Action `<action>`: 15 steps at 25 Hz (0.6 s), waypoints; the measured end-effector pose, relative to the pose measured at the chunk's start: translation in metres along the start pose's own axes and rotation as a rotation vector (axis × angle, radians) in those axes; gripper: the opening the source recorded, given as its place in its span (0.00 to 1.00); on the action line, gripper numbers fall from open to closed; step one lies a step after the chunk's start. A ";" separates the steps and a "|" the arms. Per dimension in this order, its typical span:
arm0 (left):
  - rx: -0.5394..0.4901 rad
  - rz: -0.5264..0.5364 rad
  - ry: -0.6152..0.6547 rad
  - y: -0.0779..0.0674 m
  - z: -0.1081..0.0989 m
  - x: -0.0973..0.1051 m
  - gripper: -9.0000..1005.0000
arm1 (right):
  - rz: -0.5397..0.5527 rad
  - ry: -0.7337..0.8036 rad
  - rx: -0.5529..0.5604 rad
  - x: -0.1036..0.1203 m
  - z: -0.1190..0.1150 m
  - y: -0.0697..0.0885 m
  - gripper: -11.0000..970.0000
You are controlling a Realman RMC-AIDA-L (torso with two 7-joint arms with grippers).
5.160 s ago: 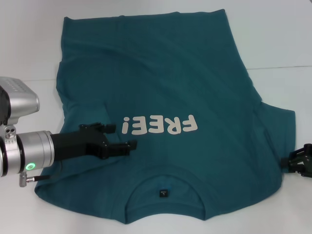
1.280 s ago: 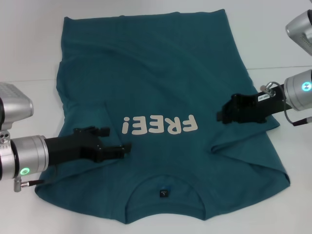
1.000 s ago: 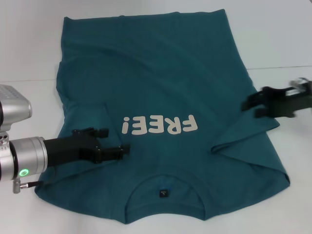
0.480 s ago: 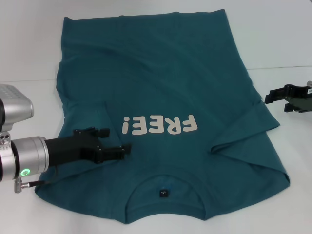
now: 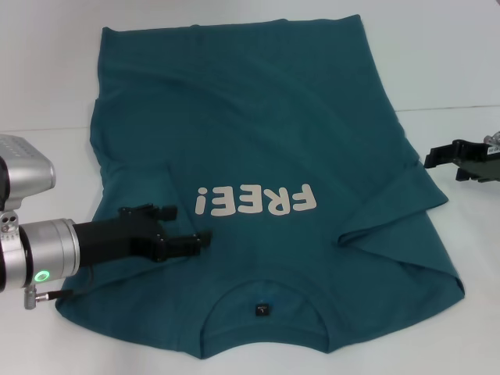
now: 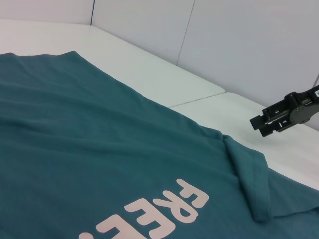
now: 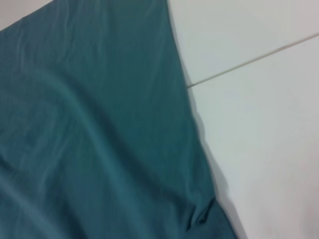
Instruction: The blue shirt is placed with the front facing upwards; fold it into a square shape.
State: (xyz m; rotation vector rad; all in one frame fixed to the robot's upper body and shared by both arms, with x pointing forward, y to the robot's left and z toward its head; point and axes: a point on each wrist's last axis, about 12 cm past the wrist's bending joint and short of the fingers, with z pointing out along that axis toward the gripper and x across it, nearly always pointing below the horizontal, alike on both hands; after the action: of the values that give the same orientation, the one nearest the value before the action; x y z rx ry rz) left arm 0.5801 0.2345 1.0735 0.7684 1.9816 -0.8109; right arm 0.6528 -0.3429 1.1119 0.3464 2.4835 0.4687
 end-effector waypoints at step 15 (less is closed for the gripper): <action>-0.002 -0.002 0.002 0.000 -0.001 0.002 0.90 | -0.021 0.019 0.015 0.011 0.015 0.005 0.73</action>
State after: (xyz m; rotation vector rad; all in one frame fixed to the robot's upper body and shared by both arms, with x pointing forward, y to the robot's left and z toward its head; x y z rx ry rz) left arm 0.5791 0.2360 1.0725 0.7661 1.9856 -0.8091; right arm 0.6541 -0.3307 1.0971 0.3229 2.5082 0.4466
